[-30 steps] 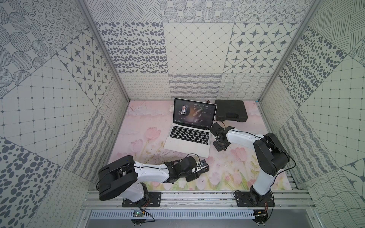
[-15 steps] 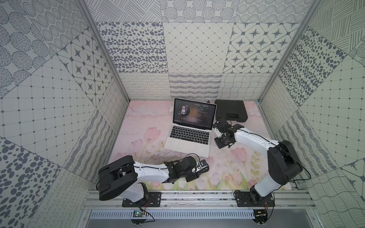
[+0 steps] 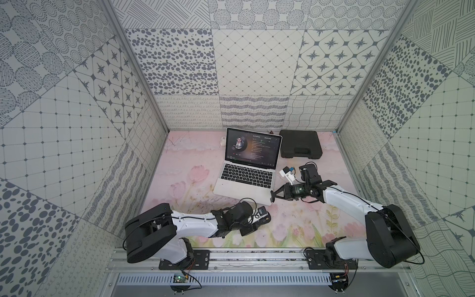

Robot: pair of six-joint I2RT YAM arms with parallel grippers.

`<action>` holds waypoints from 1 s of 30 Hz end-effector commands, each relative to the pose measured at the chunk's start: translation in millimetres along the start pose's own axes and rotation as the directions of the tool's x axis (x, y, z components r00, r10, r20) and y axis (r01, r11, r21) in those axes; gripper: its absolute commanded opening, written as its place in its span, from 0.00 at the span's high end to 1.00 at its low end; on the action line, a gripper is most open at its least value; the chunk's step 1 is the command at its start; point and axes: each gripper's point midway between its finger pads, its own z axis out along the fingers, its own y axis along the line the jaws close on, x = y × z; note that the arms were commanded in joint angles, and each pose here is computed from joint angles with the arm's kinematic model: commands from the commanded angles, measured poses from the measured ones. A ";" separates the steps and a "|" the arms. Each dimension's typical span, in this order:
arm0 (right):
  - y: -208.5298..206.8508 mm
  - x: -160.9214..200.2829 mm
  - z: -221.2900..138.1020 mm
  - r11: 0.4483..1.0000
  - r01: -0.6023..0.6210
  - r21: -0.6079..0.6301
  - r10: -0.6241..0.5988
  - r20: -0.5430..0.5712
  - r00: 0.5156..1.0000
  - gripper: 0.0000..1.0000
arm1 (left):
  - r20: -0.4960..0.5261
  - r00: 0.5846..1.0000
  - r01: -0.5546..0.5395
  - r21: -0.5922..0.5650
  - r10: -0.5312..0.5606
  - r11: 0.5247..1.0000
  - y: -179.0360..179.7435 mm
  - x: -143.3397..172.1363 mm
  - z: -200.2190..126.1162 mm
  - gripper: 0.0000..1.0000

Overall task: Remove the wireless mouse receiver from the laptop
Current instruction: Close the lid on the mouse.

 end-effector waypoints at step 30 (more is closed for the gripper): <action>136.0 -3.5 -30.1 0.880 0.176 -0.441 -0.173 0.048 0.984 1.00 | 0.360 0.931 0.094 -0.068 -0.063 0.993 42.5 -76.0 -83.3 1.00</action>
